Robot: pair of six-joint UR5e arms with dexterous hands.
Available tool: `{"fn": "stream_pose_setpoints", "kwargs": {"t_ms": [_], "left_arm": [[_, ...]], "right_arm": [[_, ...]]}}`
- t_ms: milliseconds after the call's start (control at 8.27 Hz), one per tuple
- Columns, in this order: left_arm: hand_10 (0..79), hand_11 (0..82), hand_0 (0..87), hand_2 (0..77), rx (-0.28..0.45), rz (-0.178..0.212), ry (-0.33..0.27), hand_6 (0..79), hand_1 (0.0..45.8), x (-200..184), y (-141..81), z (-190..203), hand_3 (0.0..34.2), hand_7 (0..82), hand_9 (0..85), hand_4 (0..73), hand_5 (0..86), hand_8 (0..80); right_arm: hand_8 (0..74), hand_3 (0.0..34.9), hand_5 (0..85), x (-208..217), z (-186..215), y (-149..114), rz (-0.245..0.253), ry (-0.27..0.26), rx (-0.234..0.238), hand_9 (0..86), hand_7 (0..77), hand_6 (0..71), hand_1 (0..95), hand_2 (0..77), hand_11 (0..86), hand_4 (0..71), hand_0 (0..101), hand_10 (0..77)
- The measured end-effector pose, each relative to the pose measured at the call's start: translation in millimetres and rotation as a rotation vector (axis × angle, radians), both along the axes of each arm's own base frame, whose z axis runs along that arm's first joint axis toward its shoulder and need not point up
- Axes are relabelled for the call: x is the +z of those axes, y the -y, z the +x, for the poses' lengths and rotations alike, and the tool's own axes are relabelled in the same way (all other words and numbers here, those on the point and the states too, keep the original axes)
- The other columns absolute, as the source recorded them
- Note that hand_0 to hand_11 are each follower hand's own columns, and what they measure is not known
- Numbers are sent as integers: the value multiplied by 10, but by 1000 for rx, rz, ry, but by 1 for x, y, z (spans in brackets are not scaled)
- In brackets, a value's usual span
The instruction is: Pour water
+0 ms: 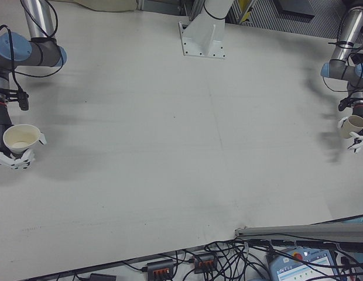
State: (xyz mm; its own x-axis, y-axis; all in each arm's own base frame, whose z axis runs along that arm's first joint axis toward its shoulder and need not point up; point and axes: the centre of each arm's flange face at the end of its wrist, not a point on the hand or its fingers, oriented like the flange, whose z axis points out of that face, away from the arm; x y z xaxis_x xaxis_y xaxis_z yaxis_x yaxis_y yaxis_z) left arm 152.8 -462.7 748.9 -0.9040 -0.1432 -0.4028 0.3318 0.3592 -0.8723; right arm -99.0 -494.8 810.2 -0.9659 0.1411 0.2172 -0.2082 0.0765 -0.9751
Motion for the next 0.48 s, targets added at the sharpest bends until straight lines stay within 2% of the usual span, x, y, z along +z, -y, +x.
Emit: {"fn": "stream_pose_setpoints", "kwargs": {"t_ms": [242,484], "left_arm": [[147,229,646,415,15,-28,24,218,196,23,-14,20,0,240,131,322,567,147],[147,235,639,415,10,-49,39,218,196,41,-22,21,0,251,136,322,567,147]], "right_arm": [[524,0,578,15,4,-1,-9,-6,8,573,562,622,169,376,507,518,664,360],[518,0,578,39,4,5,-17,-10,15,578,567,611,169,376,507,518,647,360]]}}
